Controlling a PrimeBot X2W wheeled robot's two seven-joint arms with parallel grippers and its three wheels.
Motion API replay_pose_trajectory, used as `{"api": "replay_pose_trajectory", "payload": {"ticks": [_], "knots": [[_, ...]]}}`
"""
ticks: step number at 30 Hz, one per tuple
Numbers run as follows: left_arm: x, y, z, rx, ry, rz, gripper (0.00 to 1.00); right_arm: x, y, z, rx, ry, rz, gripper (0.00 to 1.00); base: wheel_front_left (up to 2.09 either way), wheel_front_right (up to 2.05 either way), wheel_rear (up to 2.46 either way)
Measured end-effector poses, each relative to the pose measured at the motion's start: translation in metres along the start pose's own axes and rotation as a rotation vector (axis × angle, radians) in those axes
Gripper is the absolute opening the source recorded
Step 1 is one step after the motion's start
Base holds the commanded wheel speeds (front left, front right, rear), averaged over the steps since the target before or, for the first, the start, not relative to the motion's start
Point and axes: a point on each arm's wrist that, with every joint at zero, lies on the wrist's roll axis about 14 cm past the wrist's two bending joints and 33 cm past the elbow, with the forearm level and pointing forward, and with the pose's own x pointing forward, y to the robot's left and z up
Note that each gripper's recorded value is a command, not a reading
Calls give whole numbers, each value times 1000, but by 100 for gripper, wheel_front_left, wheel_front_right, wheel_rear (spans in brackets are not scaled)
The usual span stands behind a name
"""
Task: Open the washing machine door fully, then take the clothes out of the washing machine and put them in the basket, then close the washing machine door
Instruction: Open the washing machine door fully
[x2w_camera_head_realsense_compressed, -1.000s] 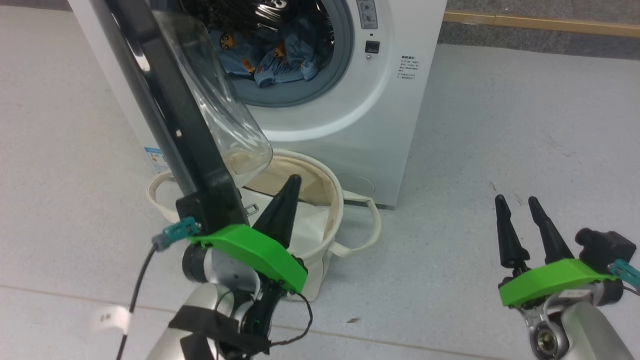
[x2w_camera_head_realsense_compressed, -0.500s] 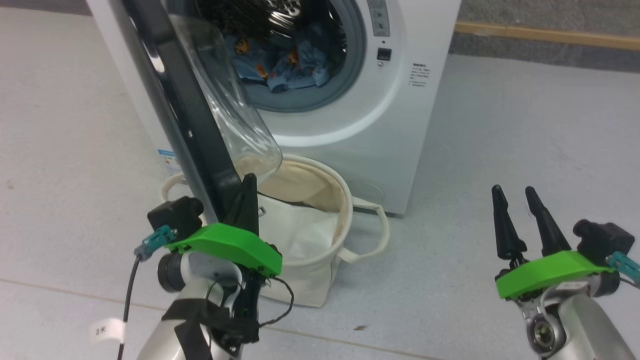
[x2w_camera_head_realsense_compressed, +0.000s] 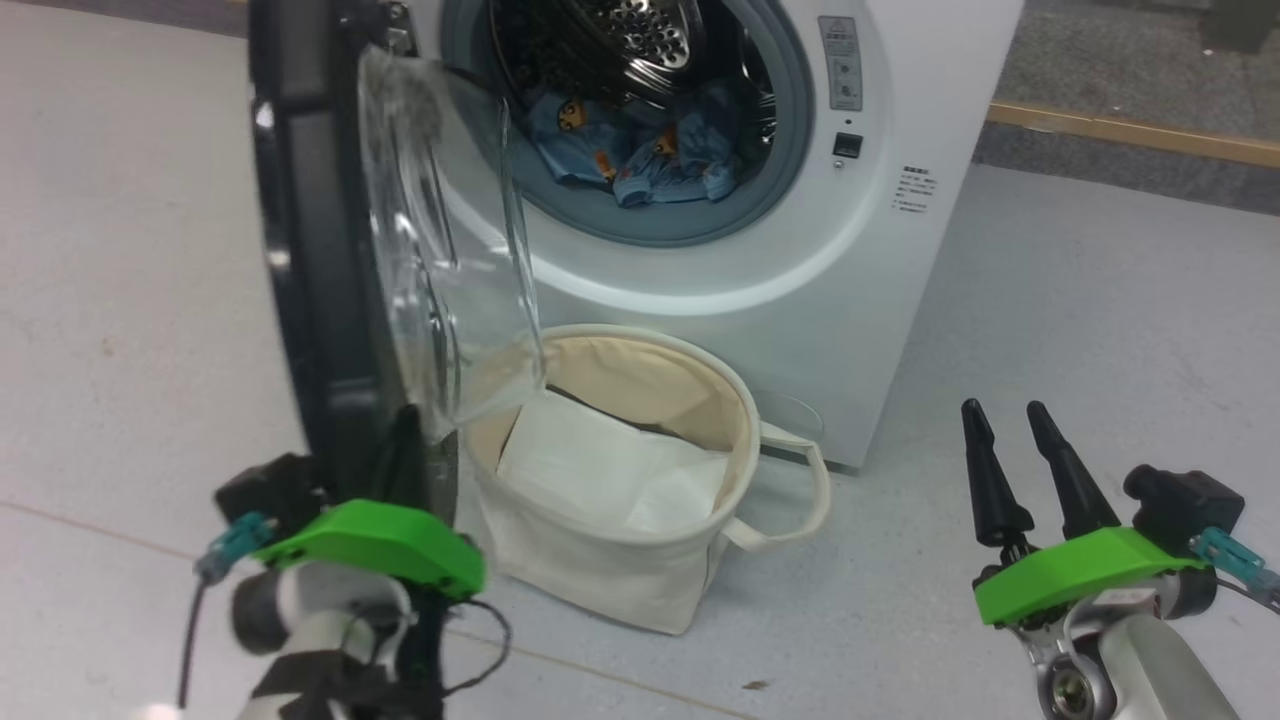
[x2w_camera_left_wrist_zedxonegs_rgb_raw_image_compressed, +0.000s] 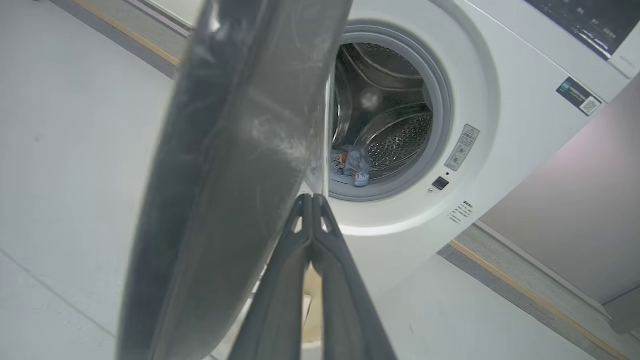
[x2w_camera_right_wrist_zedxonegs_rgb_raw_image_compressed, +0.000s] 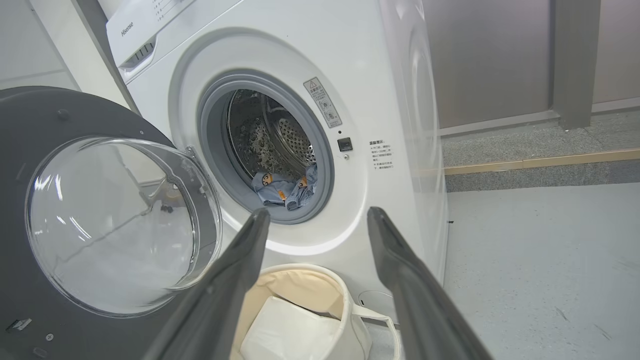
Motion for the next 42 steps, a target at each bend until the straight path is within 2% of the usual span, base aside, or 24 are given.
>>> {"api": "replay_pose_trajectory", "payload": {"ticks": [16,29,42], "knots": [[-20,146,61,88,-122,313,0,15,32,-22,21,46,97,100,0,0,0],[17,176,89,98,-189,371,0,49,41,-58,36,112,169,100,0,0,0],[19,219,100,93,-213,506,0,76,61,-105,65,188,255,100,0,0,0]]}}
